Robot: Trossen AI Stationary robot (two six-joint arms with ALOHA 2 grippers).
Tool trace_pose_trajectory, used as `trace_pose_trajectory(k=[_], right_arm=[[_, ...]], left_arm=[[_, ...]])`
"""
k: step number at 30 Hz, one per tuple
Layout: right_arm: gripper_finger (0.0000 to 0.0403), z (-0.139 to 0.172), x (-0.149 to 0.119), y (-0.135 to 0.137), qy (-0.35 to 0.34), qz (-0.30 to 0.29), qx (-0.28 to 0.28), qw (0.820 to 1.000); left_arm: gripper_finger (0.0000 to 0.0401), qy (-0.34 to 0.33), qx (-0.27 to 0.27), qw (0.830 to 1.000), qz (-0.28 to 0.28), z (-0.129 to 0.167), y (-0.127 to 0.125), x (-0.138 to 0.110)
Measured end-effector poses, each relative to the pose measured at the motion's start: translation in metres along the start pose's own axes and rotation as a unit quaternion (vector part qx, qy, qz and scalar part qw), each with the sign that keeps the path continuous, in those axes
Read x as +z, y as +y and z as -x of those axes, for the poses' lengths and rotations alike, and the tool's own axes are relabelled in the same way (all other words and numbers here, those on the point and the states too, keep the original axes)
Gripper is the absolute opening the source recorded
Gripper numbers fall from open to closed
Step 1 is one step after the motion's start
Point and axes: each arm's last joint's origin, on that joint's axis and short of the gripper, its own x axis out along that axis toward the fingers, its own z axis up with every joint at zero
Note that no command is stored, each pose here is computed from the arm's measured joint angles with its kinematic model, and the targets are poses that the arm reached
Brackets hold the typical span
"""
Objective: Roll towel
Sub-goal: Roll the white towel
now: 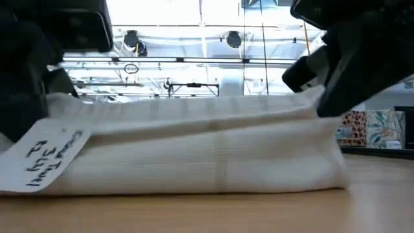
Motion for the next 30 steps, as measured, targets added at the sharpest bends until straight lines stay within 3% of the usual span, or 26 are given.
trace_pose_trajectory(k=[8, 14, 16, 19, 24, 30], right_arm=[[0.0077, 0.002, -0.009, 0.003, 0.004, 0.067, -0.089, 0.994], [0.0113, 0.003, -0.009, 0.036, -0.056, 0.163, -0.043, 0.984], [0.0118, -0.001, -0.009, 0.045, -0.095, 0.181, -0.052, 0.978], [0.0126, -0.016, -0.01, 0.051, -0.149, 0.179, -0.091, 0.968], [0.015, -0.044, -0.017, 0.045, -0.176, 0.188, -0.109, 0.96], [0.0174, -0.063, -0.019, 0.028, -0.196, 0.14, -0.146, 0.96]], left_arm=[[0.0008, 0.049, -0.005, 0.997, 0.067, -0.005, 0.028, 0.011], [0.0014, 0.031, -0.023, 0.996, 0.076, -0.007, 0.031, 0.013], [0.0015, 0.026, -0.029, 0.996, 0.077, -0.007, 0.03, 0.014], [0.0016, 0.024, -0.031, 0.996, 0.085, -0.007, 0.029, 0.014], [0.0018, 0.023, -0.031, 0.996, 0.087, -0.007, 0.029, 0.014], [0.0019, 0.025, -0.032, 0.995, 0.087, -0.007, 0.029, 0.014]])
